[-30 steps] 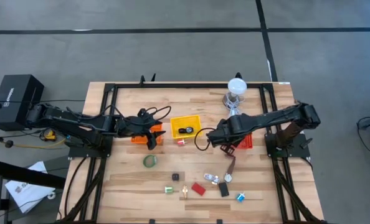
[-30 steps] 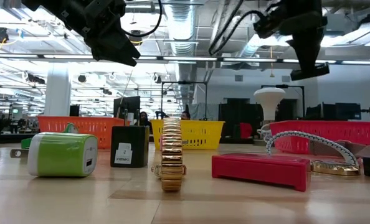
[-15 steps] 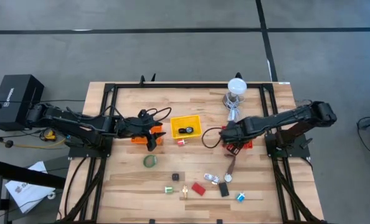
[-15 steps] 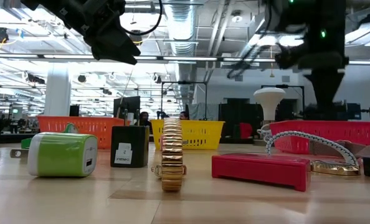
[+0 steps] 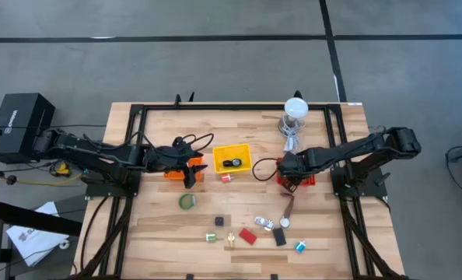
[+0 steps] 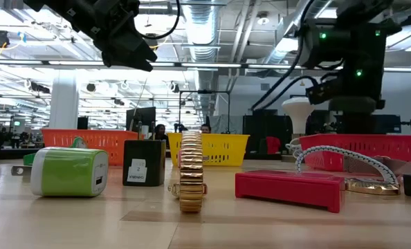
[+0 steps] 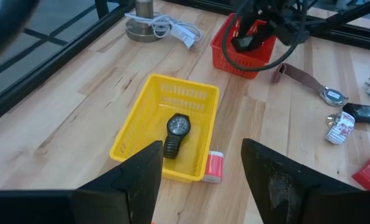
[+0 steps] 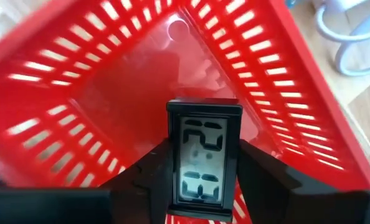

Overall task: Pick & Place Office items
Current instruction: Put the black digital clock into the red bin, then put the green charging adapter into the orange bin

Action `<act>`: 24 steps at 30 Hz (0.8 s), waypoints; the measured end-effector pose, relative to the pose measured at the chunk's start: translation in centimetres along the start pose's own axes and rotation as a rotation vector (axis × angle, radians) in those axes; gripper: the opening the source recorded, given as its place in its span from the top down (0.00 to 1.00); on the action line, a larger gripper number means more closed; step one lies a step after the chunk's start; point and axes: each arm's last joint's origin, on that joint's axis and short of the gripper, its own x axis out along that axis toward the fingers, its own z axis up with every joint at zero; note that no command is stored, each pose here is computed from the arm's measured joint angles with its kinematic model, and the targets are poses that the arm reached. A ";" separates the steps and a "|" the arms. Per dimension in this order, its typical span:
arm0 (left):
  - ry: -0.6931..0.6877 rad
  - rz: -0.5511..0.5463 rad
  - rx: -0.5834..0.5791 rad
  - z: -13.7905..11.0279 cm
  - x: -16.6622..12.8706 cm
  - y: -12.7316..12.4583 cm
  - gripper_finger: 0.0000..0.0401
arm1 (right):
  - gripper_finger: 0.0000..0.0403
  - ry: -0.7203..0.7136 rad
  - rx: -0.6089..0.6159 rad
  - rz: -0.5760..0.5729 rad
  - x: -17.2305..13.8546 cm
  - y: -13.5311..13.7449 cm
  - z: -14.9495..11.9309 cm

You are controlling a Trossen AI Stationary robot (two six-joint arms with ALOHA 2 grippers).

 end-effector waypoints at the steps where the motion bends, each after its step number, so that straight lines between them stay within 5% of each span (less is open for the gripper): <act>1: 0.000 0.000 0.000 0.0 0.0 0.0 0.47 | 0.61 0.008 -0.002 -0.006 0.2 0.0 0.0; 14: -0.008 -0.002 -0.003 0.1 0.0 0.0 0.47 | 0.49 0.149 -0.013 -0.002 1.7 0.4 0.1; 24: -0.029 -0.012 -0.013 0.3 0.0 -0.1 0.47 | 0.45 0.102 0.004 0.041 -1.7 1.2 2.4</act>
